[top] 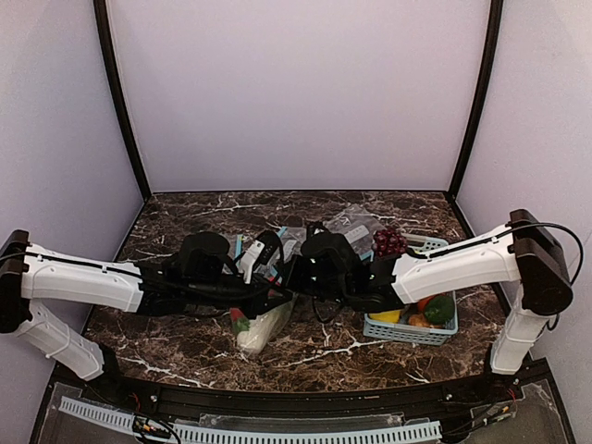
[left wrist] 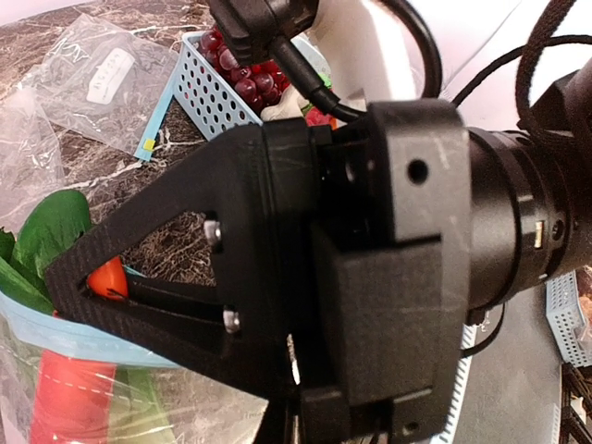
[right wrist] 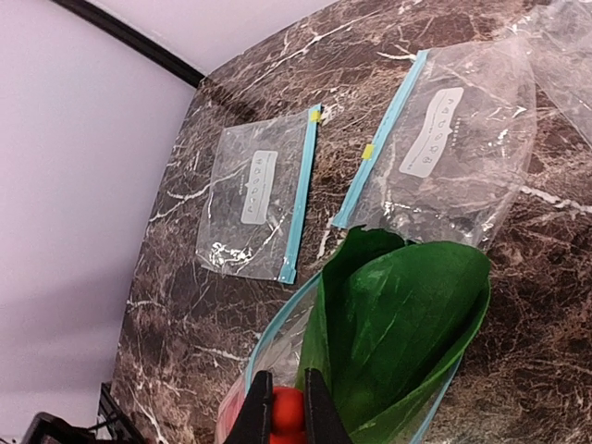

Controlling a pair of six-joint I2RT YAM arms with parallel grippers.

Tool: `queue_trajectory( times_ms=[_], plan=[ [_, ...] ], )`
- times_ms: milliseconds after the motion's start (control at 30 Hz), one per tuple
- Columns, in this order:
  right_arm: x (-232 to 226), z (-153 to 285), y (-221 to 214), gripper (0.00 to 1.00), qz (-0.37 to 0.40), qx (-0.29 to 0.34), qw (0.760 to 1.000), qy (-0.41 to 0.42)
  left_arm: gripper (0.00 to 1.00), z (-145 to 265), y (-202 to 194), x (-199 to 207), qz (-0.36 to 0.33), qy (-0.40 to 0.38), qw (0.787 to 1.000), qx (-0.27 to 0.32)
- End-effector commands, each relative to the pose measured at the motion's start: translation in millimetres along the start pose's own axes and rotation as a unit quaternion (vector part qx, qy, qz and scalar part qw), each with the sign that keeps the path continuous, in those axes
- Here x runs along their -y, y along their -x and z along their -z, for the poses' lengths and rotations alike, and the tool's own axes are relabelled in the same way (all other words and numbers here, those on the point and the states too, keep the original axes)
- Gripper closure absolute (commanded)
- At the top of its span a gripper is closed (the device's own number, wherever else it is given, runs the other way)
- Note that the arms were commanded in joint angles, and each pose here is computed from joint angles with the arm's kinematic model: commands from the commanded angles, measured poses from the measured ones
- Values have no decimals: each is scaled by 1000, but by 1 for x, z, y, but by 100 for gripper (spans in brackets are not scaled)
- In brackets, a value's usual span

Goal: Place the food in the zip-top bag and seal the zipper
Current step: Adjust the fake vegetable in the zipper food storage bag.

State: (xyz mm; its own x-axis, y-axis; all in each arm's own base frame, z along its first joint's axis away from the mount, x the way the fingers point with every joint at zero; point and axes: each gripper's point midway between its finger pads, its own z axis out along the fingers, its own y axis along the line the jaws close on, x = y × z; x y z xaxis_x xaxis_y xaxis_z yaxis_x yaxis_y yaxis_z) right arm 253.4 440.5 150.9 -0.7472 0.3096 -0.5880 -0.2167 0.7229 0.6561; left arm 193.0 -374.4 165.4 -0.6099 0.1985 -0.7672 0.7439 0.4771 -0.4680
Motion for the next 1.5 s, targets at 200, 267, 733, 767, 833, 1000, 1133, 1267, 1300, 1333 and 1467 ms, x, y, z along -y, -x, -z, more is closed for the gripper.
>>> queue_trajectory(
  times_ms=[200, 267, 733, 767, 833, 1000, 1133, 1267, 1300, 1333, 1467],
  plan=[
    [24, 28, -39, 37, 83, -114, 990, 16, 99, 41, 4, 6, 3, -6, 998, 60],
    [22, 38, -37, 26, 84, -121, 989, 22, 99, 43, 0, 3, 5, 2, 998, 57],
    [59, 59, -26, 7, 33, -142, 989, 9, 99, 55, -7, 0, 0, 11, 999, 48],
    [58, 57, -24, 7, 30, -140, 990, 13, 99, 56, -8, 0, 0, 11, 999, 46],
    [55, 52, -23, 7, 17, -145, 989, 25, 99, 57, -10, 1, -1, 10, 999, 45],
    [47, 41, -11, 8, -41, -133, 989, 44, 99, 57, -11, 2, 0, 6, 999, 43],
    [37, 27, -15, 12, -72, -142, 985, 66, 99, 57, -12, 2, 1, 3, 999, 44],
    [22, 16, -34, 24, -80, -180, 976, 93, 99, 57, -12, 1, 0, 7, 999, 42],
    [19, 14, -40, 27, -81, -188, 974, 94, 99, 57, -12, 0, 0, 9, 999, 41],
    [17, 13, -46, 30, -82, -195, 973, 95, 99, 57, -13, -2, 0, 15, 999, 39],
    [8, 14, -65, 41, -94, -218, 966, 101, 99, 58, -11, -5, -2, 24, 999, 43]
  ],
)
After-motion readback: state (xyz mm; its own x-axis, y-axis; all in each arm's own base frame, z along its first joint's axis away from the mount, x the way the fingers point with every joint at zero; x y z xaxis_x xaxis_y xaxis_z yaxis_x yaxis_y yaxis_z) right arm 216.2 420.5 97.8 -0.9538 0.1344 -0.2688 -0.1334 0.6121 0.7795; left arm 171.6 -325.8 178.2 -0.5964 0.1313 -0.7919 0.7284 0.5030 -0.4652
